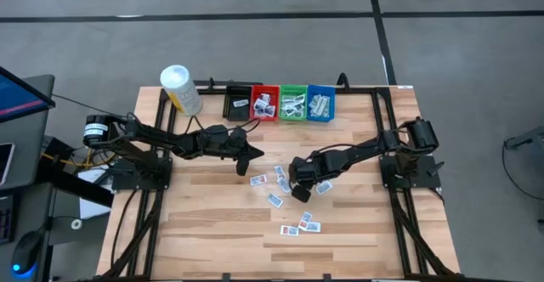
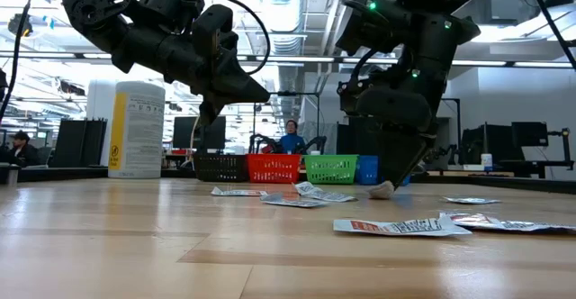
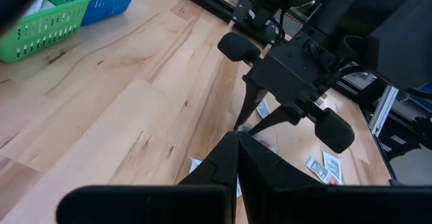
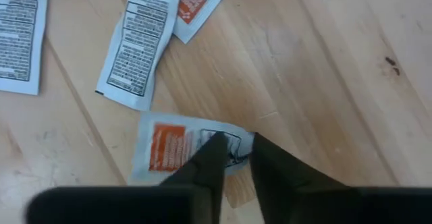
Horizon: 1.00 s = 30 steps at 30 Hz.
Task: Pick & Place First Aid Supplies
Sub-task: Put the ointment pack into the black bin
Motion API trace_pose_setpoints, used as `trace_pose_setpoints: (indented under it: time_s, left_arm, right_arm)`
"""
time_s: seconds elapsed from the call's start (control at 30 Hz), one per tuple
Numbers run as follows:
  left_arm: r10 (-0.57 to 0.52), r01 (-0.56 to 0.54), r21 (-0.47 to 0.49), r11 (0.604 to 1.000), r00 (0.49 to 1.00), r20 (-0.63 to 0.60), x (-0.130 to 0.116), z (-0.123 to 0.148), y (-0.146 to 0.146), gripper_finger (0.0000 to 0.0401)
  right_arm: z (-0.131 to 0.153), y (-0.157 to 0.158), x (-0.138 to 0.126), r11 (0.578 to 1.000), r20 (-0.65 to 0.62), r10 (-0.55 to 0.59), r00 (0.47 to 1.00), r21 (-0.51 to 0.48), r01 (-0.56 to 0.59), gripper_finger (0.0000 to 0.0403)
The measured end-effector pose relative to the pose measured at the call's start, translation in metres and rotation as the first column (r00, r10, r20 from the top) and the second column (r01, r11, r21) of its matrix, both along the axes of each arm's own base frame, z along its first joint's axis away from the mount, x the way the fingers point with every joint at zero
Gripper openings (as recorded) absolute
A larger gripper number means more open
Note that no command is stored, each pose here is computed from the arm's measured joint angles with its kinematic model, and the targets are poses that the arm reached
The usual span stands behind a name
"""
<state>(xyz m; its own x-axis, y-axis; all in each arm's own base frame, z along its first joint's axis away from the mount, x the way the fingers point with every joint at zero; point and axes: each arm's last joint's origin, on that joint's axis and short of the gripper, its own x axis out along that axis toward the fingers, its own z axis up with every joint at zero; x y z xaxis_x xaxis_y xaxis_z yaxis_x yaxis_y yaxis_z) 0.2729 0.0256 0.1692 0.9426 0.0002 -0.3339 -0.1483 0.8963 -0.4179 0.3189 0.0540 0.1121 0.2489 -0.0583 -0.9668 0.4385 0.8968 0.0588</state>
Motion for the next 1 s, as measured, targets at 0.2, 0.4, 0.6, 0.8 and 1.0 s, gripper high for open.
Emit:
trace_pose_setpoints:
  time_s: [0.2,0.4,0.6,0.8,1.0]
  left_arm:
    - [0.0,0.0,0.0,1.0,1.0,0.001,0.0,0.0,0.0,0.0008]
    - [0.0,0.0,0.001,1.0,1.0,0.005,0.0,0.001,0.0,0.0008]
    - [0.001,-0.001,-0.001,1.0,1.0,0.022,0.001,0.002,0.0,0.0008]
    - [0.024,-0.018,-0.081,0.997,0.997,0.069,0.002,0.007,0.0,0.0008]
    - [0.059,-0.035,-0.312,0.949,0.996,0.068,0.002,0.008,0.004,0.0008]
  right_arm:
    - [0.02,-0.004,-0.002,0.999,0.056,-0.002,0.998,0.035,0.0,0.0007]
    - [0.047,-0.008,-0.005,0.998,0.143,-0.003,0.99,0.065,-0.006,0.0016]
    - [0.071,-0.014,-0.005,0.998,0.261,-0.007,0.965,0.058,-0.008,0.0005]
    - [0.092,-0.026,-0.003,0.999,0.388,-0.04,0.921,0.036,0.029,0.0004]
    - [0.105,-0.043,0.002,0.996,0.497,-0.068,0.865,-0.013,0.086,0.0005]
